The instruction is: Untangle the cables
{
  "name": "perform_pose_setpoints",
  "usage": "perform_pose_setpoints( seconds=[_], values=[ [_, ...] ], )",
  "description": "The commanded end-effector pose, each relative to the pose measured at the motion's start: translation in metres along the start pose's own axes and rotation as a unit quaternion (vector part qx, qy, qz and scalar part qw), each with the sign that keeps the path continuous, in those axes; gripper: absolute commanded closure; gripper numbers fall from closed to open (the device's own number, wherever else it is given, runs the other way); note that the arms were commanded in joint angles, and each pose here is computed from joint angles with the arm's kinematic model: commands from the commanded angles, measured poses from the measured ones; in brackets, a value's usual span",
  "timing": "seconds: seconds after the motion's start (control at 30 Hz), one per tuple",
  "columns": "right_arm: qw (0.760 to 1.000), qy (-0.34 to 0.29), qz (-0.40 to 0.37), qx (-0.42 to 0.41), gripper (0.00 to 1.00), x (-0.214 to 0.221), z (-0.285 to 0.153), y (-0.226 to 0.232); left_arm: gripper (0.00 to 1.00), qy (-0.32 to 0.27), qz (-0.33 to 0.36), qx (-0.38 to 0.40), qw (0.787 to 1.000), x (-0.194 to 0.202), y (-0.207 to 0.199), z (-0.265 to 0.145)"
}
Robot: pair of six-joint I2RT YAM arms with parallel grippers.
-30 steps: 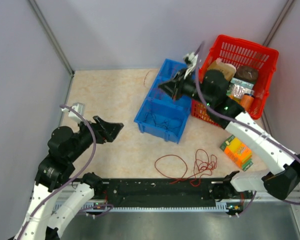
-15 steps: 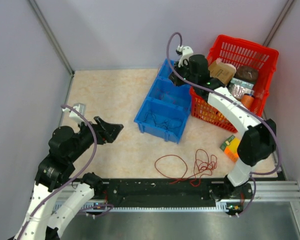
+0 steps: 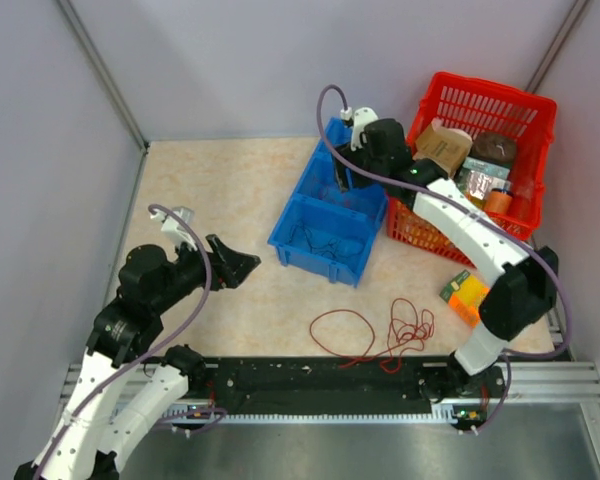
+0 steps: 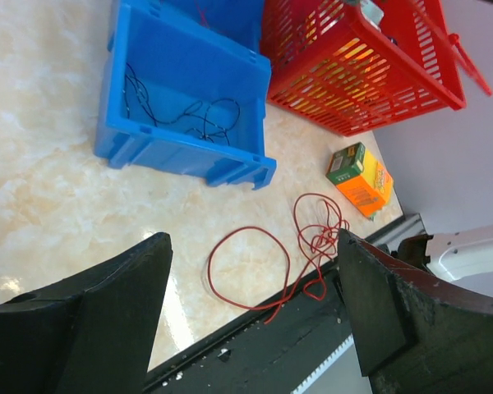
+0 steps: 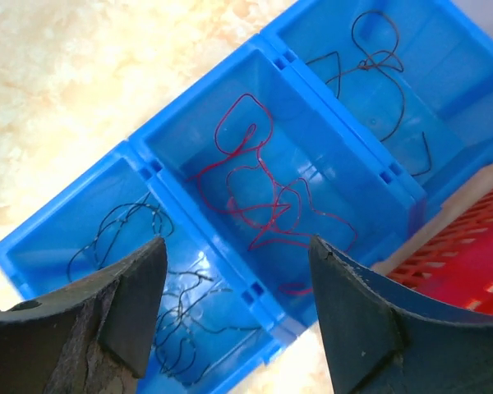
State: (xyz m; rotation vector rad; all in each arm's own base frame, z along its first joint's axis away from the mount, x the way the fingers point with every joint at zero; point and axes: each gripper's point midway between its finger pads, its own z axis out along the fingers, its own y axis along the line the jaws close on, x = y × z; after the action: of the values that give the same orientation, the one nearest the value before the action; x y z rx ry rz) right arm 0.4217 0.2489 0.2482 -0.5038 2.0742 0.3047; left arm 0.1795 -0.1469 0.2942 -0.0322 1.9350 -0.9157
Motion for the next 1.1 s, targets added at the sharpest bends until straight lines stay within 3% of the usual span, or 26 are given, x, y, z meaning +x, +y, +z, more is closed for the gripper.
perform_pose_setpoints(
  seconds=[0.0,0.17,0.3,0.43,0.5,0.6,0.73,0.83,1.07],
  values=[
    [0.998,-0.043,0.001,0.036,0.3,-0.019,-0.089,-0.008,0.15,0.015,-0.008,0.056,0.998,0.005,-0.015,0.013],
    [0.996,-0.01,0.016,-0.087,0.3,0.068,-0.125,0.064,0.16,0.065,-0.035,0.076,0.994,0.032,-0.009,0.034],
    [0.99,0.028,0.023,-0.139,0.3,0.136,-0.138,0.087,0.17,0.098,-0.06,0.11,0.987,0.05,-0.011,0.051],
    [0.989,0.057,0.136,-0.018,0.3,0.184,-0.144,0.047,0.22,0.155,-0.068,0.126,0.977,0.077,-0.017,0.069],
    [0.971,0.065,0.221,0.07,0.31,0.211,-0.152,0.021,0.23,0.176,-0.061,0.127,0.974,0.088,-0.023,0.073],
    [0.949,0.068,0.286,0.117,0.37,0.244,-0.161,0.005,0.23,0.19,-0.063,0.125,0.972,0.099,-0.028,0.078],
    [0.928,0.1,0.294,0.208,0.44,0.286,-0.17,-0.025,0.24,0.192,-0.065,0.131,0.97,0.104,-0.034,0.08],
    [0.917,0.136,0.3,0.223,0.47,0.302,-0.165,-0.027,0.24,0.191,-0.059,0.127,0.972,0.101,-0.035,0.08],
    [0.924,0.152,0.28,0.211,0.66,0.305,-0.148,-0.02,0.24,0.176,-0.045,0.114,0.977,0.092,-0.034,0.072]
  ],
)
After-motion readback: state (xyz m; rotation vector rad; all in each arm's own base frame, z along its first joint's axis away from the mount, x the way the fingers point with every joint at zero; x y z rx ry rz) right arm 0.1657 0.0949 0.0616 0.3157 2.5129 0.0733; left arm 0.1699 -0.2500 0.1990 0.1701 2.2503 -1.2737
